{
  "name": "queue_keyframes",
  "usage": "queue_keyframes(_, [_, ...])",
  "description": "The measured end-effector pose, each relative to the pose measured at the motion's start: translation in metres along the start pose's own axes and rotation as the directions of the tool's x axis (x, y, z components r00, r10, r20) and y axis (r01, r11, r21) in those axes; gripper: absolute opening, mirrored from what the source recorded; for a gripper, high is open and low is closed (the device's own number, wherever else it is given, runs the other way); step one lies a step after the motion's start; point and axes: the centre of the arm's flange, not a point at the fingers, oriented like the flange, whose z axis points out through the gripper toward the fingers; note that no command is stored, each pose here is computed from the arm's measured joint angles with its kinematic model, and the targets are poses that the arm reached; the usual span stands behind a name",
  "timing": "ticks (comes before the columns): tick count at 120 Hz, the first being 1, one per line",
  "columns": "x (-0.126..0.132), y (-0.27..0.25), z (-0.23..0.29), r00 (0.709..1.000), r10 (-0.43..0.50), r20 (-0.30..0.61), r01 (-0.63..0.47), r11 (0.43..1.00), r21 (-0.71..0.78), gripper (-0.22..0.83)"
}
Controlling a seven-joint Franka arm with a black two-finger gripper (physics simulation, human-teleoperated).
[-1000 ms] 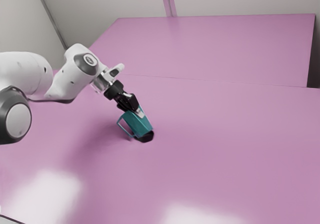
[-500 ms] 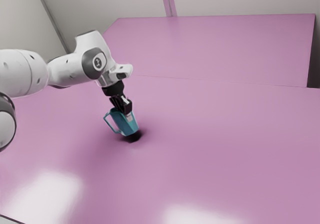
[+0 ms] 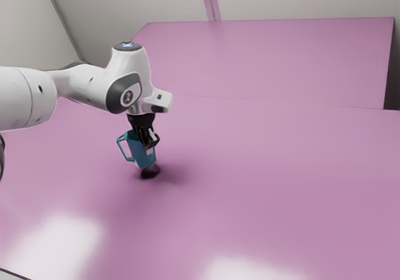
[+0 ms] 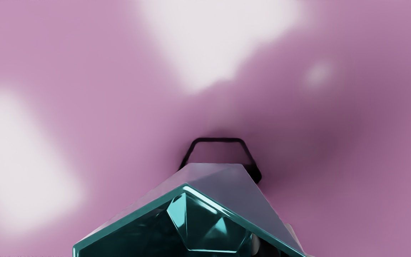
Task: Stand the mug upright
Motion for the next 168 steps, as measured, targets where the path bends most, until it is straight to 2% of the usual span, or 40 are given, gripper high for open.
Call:
queue_keyframes(68, [0.009, 0.001, 0.040, 0.992, -0.124, -0.012, 0.124, 0.992, -0.011, -0.17])
queue_keyframes(71, [0.009, 0.001, 0.040, 0.992, -0.127, -0.014, 0.127, 0.992, -0.011, -0.14])
queue_keyframes(93, [0.009, 0.002, 0.034, 0.990, -0.137, -0.031, 0.137, 0.991, -0.011, 0.25])
queue_keyframes(109, [0.008, 0.002, 0.017, 0.989, -0.138, -0.059, 0.139, 0.990, -0.001, 0.42])
queue_keyframes(133, [0.003, -0.014, -0.049, 0.973, -0.172, -0.156, 0.175, 0.984, 0.009, 0.54])
queue_keyframes(168, [-0.010, -0.043, -0.172, 0.949, -0.223, -0.223, 0.232, 0.973, 0.017, 0.60])
